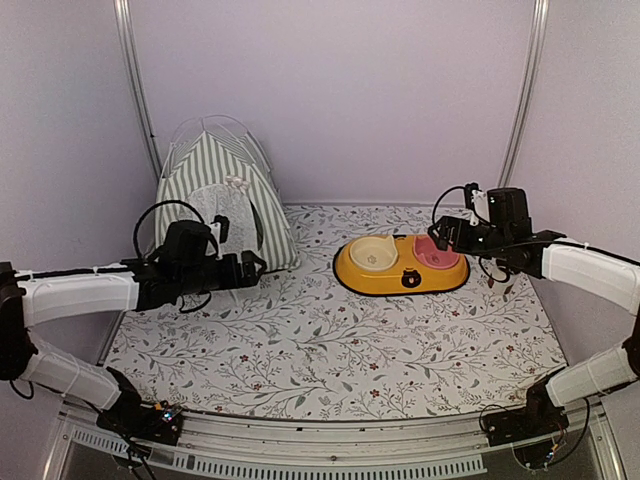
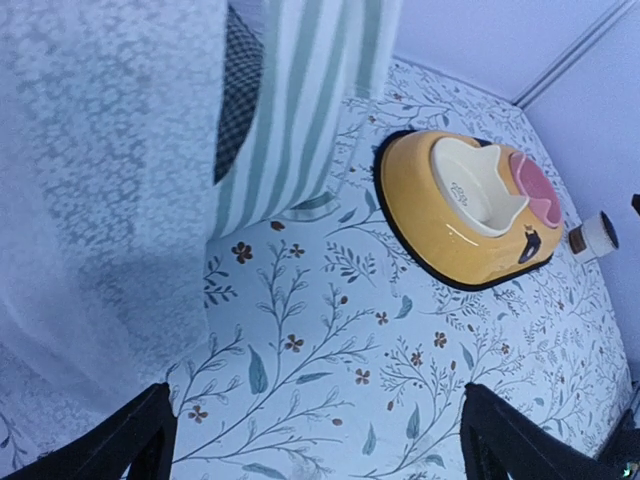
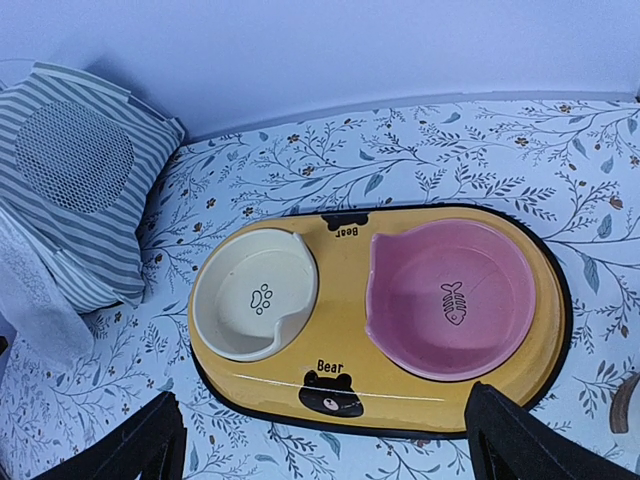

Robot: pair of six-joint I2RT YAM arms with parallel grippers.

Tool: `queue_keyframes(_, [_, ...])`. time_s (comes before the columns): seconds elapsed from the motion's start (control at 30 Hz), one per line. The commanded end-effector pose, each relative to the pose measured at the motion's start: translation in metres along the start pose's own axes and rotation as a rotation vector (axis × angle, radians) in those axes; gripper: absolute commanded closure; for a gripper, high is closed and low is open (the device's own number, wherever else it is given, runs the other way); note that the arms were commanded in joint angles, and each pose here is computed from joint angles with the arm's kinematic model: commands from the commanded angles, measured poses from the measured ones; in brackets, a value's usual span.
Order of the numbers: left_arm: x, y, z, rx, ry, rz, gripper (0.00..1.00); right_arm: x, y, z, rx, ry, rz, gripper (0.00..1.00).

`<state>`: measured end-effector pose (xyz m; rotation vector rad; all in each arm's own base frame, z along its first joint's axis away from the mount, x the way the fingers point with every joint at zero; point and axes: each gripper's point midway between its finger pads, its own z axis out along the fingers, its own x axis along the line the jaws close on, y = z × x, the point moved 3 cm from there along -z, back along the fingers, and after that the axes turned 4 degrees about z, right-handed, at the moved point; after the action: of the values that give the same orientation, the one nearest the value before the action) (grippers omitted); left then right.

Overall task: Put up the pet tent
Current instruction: Adjust the tent at the corner of the board.

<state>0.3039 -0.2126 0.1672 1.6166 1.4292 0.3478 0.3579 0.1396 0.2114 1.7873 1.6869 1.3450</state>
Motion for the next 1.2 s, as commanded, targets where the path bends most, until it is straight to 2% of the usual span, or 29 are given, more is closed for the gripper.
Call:
queue_keyframes(0.0, [0.043,0.001,-0.024,-0.048,0.115,-0.134,0.0,-0.001,-0.002,0.005,0.002,0.008,-0.008,0.01])
queue_keyframes(0.23, [0.115,-0.005,-0.042,-0.071,0.207,-0.29,0.0,-0.002,-0.005,0.001,0.006,0.015,-0.013,0.01])
queue_keyframes(0.5, [0.181,-0.006,-0.034,-0.099,0.265,-0.419,0.01,-0.001,-0.011,-0.001,0.018,0.033,-0.013,0.01])
queue_keyframes(0.87, [0.239,0.047,-0.017,-0.178,0.382,-0.404,0.02,-0.001,-0.012,-0.004,0.011,0.036,-0.031,0.01])
queue_keyframes(1.17, [0.273,0.069,-0.008,-0.169,0.425,-0.361,0.01,0.004,-0.01,0.0,0.02,0.059,-0.043,0.01])
